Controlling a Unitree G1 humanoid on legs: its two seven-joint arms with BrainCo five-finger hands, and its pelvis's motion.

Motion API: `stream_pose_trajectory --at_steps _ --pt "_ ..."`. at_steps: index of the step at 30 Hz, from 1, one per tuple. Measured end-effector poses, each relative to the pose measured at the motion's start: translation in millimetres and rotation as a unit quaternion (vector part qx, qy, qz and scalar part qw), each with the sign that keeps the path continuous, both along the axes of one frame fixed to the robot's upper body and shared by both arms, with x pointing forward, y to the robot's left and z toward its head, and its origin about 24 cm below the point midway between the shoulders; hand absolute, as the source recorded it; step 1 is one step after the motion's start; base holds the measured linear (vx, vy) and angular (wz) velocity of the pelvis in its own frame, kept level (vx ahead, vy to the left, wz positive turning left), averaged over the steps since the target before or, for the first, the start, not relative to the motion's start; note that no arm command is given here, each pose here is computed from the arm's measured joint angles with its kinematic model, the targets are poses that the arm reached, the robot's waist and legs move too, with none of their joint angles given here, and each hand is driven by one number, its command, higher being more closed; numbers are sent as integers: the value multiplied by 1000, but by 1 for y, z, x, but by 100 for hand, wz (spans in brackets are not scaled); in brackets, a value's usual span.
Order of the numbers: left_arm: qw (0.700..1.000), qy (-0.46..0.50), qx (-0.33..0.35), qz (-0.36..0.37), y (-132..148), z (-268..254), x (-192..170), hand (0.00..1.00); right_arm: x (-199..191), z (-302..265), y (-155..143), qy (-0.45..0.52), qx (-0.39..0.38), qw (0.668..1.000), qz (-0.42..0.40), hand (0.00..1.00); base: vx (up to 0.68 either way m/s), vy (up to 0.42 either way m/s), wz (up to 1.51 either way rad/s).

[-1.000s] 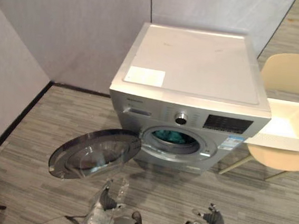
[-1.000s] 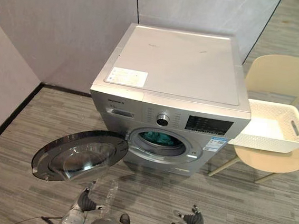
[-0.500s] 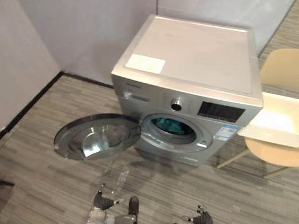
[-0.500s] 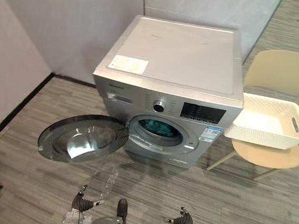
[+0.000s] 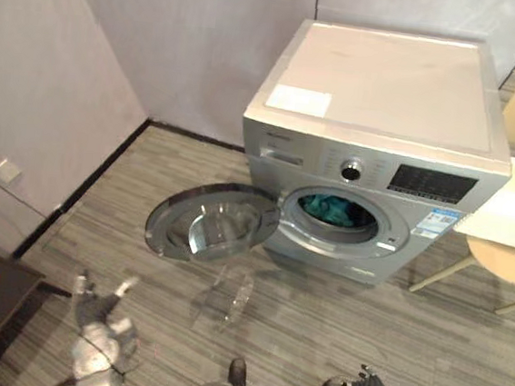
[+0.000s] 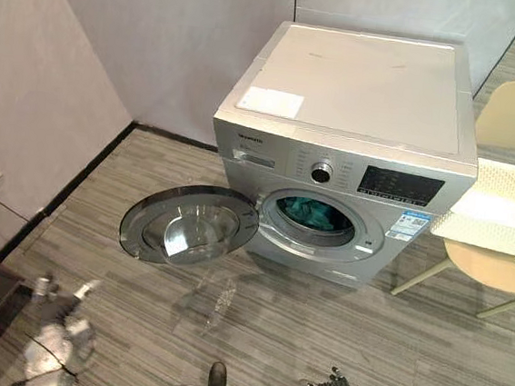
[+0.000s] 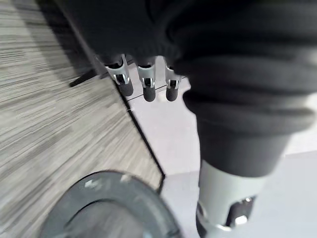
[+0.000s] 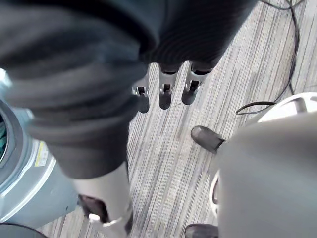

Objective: Pick up the laundry basket with both hands and put the clothes into the washing machine.

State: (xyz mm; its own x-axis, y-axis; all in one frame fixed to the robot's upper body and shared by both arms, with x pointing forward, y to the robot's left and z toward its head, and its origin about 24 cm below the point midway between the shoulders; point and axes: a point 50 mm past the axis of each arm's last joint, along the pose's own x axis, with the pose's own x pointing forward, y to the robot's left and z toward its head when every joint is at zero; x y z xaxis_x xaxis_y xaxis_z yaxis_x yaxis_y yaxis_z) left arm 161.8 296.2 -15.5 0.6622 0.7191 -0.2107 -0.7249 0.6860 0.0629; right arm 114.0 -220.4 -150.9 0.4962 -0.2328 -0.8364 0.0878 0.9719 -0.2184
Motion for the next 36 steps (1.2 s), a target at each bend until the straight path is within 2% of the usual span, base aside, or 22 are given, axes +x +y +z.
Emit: stream_pose_trajectory --at_steps 5,8,13,17,18,23,25,30,32,36 --pt "990 -58 115 63 63 64 24 0 14 4 17 -20 15 998 65 0 15 35 -20" --pt "983 -61 136 104 94 90 49 0 32 11 31 -49 22 992 112 0 29 2 -22" --pt "977 -100 141 127 117 152 105 0 62 29 51 -116 35 982 144 0 -55 -31 -14" --pt "971 -145 165 93 106 223 150 0 77 44 54 -173 38 976 127 0 -60 -6 -3" --pt "965 -171 184 78 100 255 160 0 83 50 55 -193 43 972 124 0 -71 -9 7" --pt "926 -285 238 69 86 369 156 0 94 68 62 -255 60 960 101 0 -77 -7 -15" --pt "915 -311 251 58 77 395 154 0 93 69 62 -259 63 959 95 0 -33 6 -24" --pt "902 -330 274 50 65 417 152 0 90 78 62 -286 72 952 79 0 18 14 -22" --pt "890 -358 277 61 69 430 141 0 93 85 67 -303 79 946 85 0 61 17 -14" --pt "892 -370 253 53 82 431 132 0 98 95 77 -329 98 936 81 0 81 28 -13"
